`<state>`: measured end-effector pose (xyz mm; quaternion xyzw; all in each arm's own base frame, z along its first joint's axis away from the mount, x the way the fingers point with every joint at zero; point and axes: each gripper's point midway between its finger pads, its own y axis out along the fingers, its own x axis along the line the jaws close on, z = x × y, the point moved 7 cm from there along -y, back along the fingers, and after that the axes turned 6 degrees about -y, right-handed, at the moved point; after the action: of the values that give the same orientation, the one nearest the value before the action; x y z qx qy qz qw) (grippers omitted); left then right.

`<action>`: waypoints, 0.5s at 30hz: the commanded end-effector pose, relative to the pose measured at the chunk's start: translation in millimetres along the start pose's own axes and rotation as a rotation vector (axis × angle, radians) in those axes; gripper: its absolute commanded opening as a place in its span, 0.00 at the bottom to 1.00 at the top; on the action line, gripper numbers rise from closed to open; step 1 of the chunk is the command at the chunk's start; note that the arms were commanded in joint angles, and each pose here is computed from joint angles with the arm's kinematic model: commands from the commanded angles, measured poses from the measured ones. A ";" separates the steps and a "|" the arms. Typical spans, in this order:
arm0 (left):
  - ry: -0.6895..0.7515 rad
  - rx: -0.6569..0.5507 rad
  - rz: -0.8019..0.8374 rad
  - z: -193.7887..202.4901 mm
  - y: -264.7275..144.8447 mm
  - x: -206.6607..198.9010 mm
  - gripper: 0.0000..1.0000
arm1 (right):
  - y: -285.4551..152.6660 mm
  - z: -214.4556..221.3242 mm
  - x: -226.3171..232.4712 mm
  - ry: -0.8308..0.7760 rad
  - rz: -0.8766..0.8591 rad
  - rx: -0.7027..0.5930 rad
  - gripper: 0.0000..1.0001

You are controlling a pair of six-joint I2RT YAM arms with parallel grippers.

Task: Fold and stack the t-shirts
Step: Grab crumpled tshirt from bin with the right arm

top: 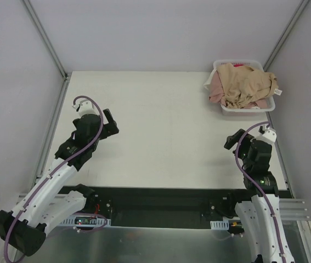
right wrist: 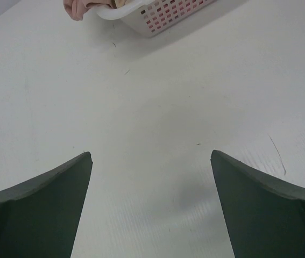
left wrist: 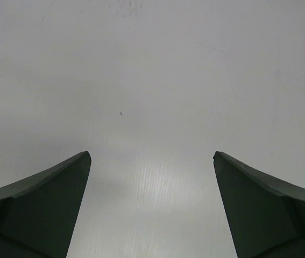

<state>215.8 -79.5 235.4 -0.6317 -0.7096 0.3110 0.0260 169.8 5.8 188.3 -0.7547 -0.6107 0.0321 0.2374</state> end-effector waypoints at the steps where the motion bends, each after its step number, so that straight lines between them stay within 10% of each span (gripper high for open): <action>1: 0.006 -0.080 0.010 -4.8 -4.3 5.7 0.99 | -3.6 -26.6 6.8 -0.018 -0.020 -0.072 0.97; 15: 0.017 -0.150 0.017 -1.2 -10.7 18.0 0.99 | 27.4 -156.3 38.7 -0.139 0.149 -0.006 0.97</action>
<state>199.6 -66.2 230.4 -0.6435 -0.7145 0.2745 -0.0055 230.2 -1.6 309.7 -0.7740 -0.5973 0.0573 0.2023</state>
